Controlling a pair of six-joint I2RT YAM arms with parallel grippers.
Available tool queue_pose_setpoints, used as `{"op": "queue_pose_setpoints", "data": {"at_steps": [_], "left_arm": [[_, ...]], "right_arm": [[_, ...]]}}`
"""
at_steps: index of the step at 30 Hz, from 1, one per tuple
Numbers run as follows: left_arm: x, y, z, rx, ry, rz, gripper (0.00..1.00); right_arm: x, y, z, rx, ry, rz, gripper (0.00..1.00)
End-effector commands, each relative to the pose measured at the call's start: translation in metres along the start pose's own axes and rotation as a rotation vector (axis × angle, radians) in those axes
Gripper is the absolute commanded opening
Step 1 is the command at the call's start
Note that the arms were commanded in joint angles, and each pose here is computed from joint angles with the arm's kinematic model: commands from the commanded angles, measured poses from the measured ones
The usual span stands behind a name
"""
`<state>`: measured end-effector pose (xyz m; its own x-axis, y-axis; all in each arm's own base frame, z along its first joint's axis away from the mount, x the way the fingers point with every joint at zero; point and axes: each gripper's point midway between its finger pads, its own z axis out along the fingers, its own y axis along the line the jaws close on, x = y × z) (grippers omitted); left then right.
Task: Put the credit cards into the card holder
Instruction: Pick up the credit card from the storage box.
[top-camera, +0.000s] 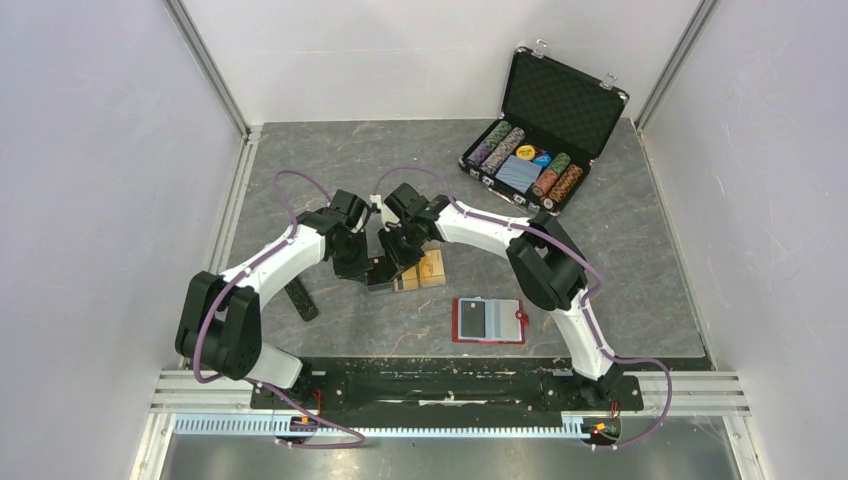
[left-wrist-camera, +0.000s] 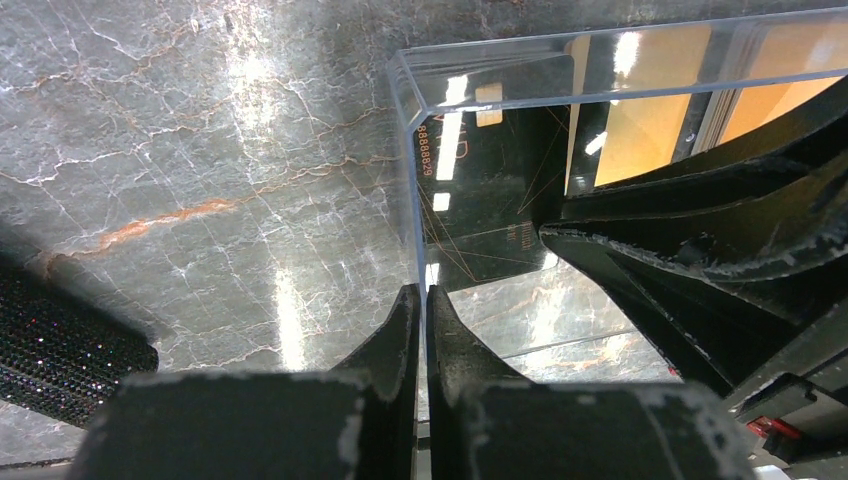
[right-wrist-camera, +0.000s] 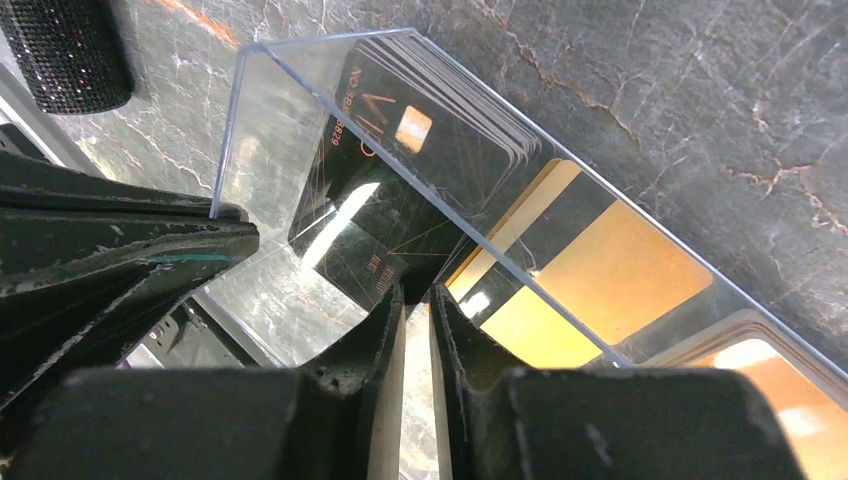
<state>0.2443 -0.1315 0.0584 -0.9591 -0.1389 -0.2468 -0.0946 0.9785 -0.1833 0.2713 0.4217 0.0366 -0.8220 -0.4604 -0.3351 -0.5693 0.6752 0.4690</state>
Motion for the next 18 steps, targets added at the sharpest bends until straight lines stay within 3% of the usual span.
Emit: {"op": "queue_pose_setpoints", "data": {"at_steps": [1,6,11,14,18], "left_arm": [[0.017,0.003,0.016,0.005,0.055,0.056,0.02],[0.017,0.003,0.016,0.004,0.056,0.056,0.02],[0.017,0.004,0.016,0.003,0.058,0.058,0.02],[0.018,0.004,0.017,0.002,0.06,0.059,0.02],[0.019,0.004,0.017,0.003,0.06,0.059,0.02]], "right_arm": [[-0.005,-0.009,-0.001,0.059,-0.005,-0.044,0.12],[-0.005,-0.013,-0.005,0.085,-0.006,-0.053,0.01],[-0.005,-0.017,-0.01,0.107,-0.009,-0.057,0.01],[-0.005,-0.017,-0.013,0.096,-0.013,-0.058,0.1],[-0.008,-0.008,-0.02,0.048,-0.047,-0.048,0.31]]}}
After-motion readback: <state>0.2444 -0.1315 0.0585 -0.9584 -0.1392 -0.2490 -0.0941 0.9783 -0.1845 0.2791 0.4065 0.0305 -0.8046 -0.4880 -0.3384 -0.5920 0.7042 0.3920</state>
